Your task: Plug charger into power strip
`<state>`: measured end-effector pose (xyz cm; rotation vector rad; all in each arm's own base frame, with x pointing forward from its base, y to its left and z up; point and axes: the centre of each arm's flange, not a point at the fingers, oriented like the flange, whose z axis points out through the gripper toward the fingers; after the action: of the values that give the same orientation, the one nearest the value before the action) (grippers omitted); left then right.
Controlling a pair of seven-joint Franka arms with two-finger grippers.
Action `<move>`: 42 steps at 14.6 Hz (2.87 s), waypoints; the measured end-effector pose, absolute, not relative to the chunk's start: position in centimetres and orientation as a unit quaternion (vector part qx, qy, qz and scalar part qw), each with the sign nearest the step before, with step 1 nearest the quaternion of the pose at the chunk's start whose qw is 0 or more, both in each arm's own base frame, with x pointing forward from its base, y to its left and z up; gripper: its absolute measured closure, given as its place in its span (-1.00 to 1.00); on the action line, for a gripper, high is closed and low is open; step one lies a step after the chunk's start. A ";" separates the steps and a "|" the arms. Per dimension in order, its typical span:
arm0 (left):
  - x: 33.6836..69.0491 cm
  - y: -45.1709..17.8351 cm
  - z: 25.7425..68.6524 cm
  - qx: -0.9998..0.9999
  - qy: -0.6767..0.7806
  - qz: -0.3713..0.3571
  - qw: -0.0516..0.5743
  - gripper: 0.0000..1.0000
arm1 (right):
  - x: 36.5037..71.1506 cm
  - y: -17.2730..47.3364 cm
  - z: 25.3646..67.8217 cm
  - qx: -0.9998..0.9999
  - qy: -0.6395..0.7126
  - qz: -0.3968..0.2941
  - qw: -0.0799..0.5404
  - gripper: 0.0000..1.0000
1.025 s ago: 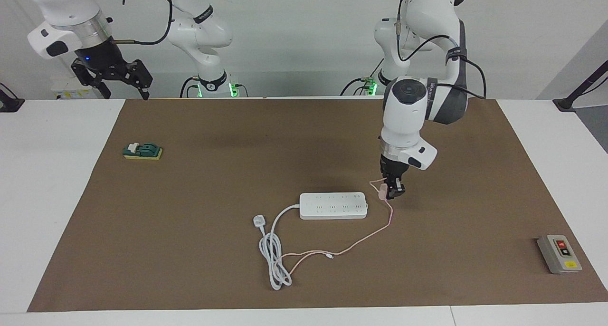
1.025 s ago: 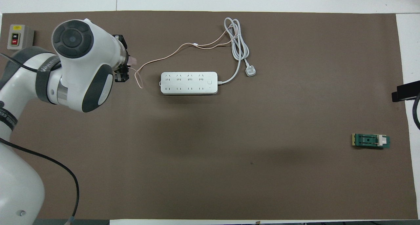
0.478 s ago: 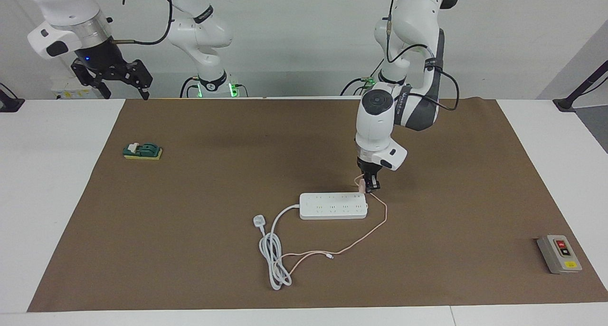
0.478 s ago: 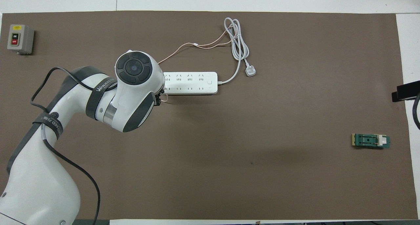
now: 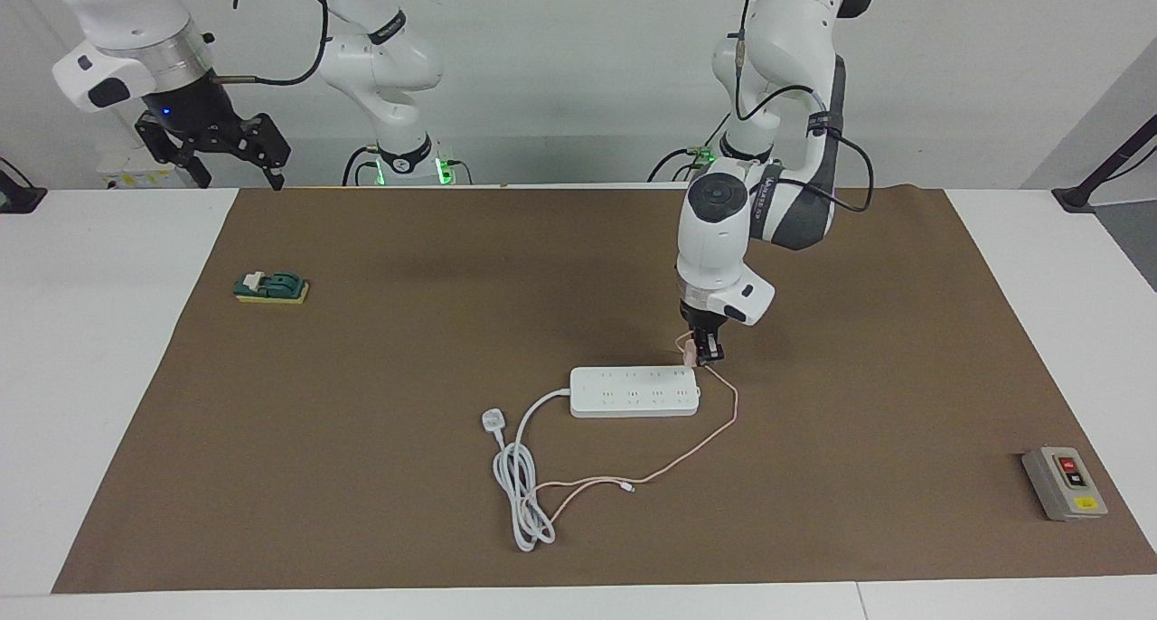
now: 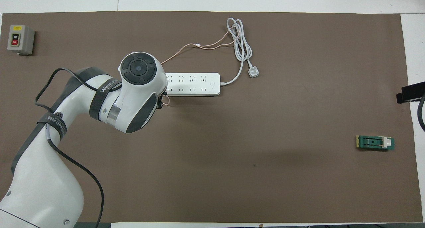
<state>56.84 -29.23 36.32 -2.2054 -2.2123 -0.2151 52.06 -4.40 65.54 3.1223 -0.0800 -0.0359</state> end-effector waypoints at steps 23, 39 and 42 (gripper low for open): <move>59.1 -30.9 34.8 -0.728 -0.685 -0.020 0.030 0.33 | 52.0 -4.4 65.6 1.000 -0.026 -0.011 0.009 -1.00; 59.6 -30.9 34.9 -0.733 -0.680 -0.019 0.013 0.33 | 52.0 -4.6 65.6 1.000 -0.028 -0.011 0.009 -1.00; 59.6 -30.9 34.9 -0.735 -0.678 -0.019 0.013 0.33 | 52.0 -4.6 65.6 1.000 -0.028 -0.011 0.009 -1.00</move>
<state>59.59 -30.89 34.88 -2.2884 -2.1121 -0.0588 51.99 -4.64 65.62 3.1223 -0.0870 -0.0336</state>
